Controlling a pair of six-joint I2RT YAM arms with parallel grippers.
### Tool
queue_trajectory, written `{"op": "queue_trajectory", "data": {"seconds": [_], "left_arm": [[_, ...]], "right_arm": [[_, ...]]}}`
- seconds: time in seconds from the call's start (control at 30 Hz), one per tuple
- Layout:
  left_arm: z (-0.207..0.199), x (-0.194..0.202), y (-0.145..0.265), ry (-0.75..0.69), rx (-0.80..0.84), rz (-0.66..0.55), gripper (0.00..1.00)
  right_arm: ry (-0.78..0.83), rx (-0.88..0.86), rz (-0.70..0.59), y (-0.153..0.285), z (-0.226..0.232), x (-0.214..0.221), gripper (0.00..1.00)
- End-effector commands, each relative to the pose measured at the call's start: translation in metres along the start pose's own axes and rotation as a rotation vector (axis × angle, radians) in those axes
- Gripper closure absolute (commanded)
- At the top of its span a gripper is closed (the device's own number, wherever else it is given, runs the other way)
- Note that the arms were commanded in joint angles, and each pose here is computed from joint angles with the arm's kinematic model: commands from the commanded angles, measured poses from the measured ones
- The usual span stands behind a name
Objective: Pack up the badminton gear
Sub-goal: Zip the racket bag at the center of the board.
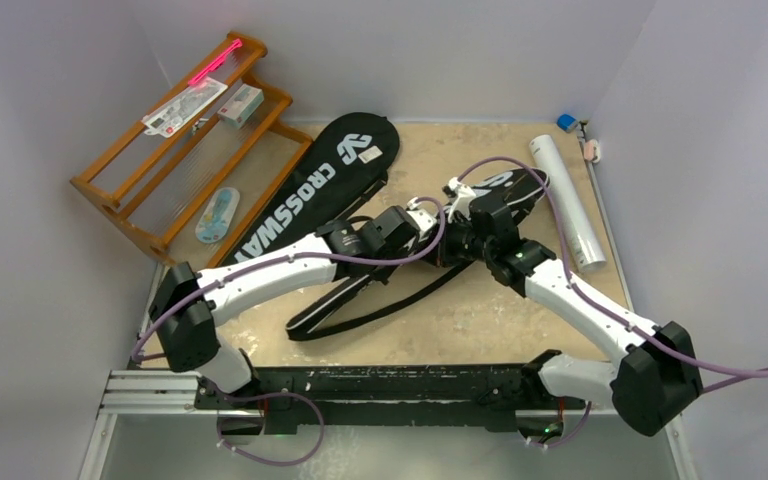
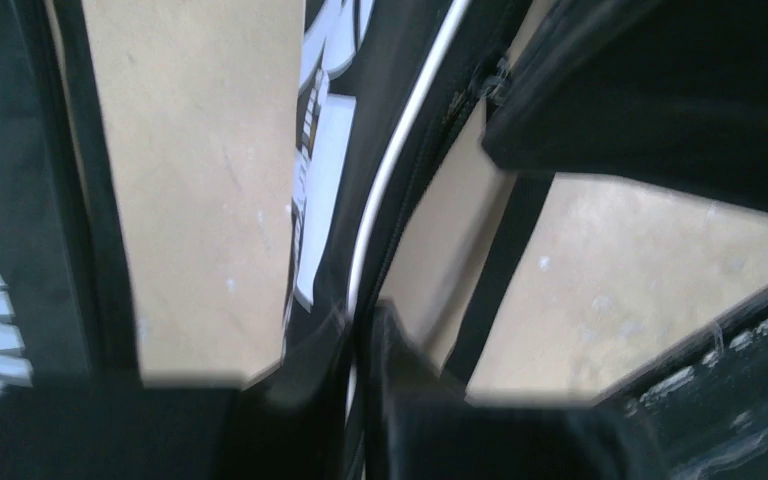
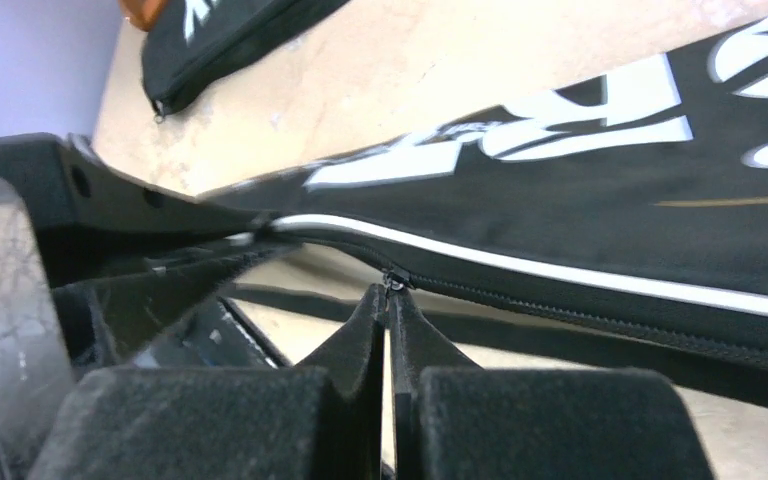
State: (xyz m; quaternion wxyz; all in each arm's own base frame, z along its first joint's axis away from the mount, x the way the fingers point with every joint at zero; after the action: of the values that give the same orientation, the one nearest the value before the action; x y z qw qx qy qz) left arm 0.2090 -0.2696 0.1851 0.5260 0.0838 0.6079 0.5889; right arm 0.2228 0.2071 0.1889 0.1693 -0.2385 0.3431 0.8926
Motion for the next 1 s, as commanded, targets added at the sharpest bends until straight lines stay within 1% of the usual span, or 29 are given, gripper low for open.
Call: {"op": "queue_trajectory", "data": {"seconds": [0.0,0.13,0.2,0.23,0.33,0.37,0.43,0.57,0.77,0.97], "left_arm": [[-0.009,-0.071,0.003,0.087,0.071,-0.230,1.00],[-0.011,-0.085,-0.005,0.107,0.075,-0.261,1.00],[-0.011,-0.089,-0.006,0.123,0.076,-0.275,0.98],[-0.011,-0.090,-0.004,0.133,0.081,-0.277,0.89],[-0.014,-0.082,0.007,0.145,0.119,-0.264,0.53],[-0.014,-0.077,0.013,0.152,0.129,-0.265,0.45],[-0.012,-0.065,0.026,0.173,0.140,-0.273,0.34],[-0.009,-0.029,0.049,0.228,0.146,-0.266,0.27],[-0.001,0.026,0.063,0.389,0.083,-0.241,0.24],[0.008,0.047,0.078,0.521,0.079,-0.263,0.22]], "right_arm": [[-0.001,-0.164,0.025,-0.008,0.032,0.008,1.00],[0.010,-0.132,0.014,-0.006,0.027,0.009,1.00],[-0.008,-0.109,0.042,-0.003,0.024,0.015,1.00],[-0.018,-0.086,0.026,-0.002,0.021,0.013,1.00],[-0.025,-0.055,-0.013,0.005,0.015,0.005,1.00],[-0.032,-0.059,-0.017,0.006,0.013,0.002,1.00],[-0.046,-0.070,-0.021,0.009,0.009,-0.003,1.00],[-0.065,-0.077,-0.039,0.013,0.001,-0.013,1.00],[-0.055,-0.068,-0.058,0.020,-0.001,-0.024,1.00],[-0.046,-0.069,-0.049,0.023,0.000,-0.023,1.00]]}}
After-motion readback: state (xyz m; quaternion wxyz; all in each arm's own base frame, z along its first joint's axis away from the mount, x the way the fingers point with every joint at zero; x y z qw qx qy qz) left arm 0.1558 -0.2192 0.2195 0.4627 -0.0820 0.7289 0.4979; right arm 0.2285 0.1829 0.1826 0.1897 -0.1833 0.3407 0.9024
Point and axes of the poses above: each gripper's point midway between its finger pads, its own y axis back along the fingers, its own z axis along the line the jaws close on, x = y × z, the point moved 5 cm from there along y, back along the fingers, and after that the axes turned 9 degrees about -y, right-handed, at the moved point
